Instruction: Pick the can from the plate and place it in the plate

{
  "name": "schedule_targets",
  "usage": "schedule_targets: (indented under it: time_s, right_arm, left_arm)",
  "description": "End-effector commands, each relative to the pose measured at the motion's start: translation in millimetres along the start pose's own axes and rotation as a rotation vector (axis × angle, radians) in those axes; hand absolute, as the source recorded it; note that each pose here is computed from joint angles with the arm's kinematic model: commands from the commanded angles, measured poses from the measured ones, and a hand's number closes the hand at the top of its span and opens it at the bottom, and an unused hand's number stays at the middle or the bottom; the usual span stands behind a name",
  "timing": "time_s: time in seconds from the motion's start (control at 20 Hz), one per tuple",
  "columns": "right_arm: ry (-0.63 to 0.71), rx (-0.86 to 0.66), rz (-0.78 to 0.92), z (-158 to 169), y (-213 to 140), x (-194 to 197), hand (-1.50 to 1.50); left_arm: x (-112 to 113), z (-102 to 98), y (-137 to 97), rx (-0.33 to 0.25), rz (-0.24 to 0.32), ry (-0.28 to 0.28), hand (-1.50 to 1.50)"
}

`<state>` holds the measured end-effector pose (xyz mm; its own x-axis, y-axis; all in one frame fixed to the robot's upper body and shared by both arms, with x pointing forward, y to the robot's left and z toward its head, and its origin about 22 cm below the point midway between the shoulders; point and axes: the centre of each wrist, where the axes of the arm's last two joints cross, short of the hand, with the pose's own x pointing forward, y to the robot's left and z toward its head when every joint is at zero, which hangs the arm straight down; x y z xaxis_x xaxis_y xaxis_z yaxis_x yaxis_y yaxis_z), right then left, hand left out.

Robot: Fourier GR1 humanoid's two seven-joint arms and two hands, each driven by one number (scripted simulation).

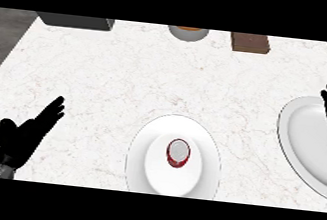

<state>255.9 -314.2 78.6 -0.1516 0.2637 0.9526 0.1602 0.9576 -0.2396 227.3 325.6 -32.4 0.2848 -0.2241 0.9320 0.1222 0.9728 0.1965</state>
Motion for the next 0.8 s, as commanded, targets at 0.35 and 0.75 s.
schedule_targets:
  time_s: [0.35, 0.75]
  right_arm:
    - [-0.168, -0.040, 0.375, -45, 13, 34, 1.50]
    - [-0.265, -0.088, 0.044, 11, 71, -23, -1.50]
  left_arm:
    - [14, -16, -64, 0.020, 0.200, 0.070, 0.00]
    - [14, -17, -75, 0.037, 0.215, 0.092, 0.00]
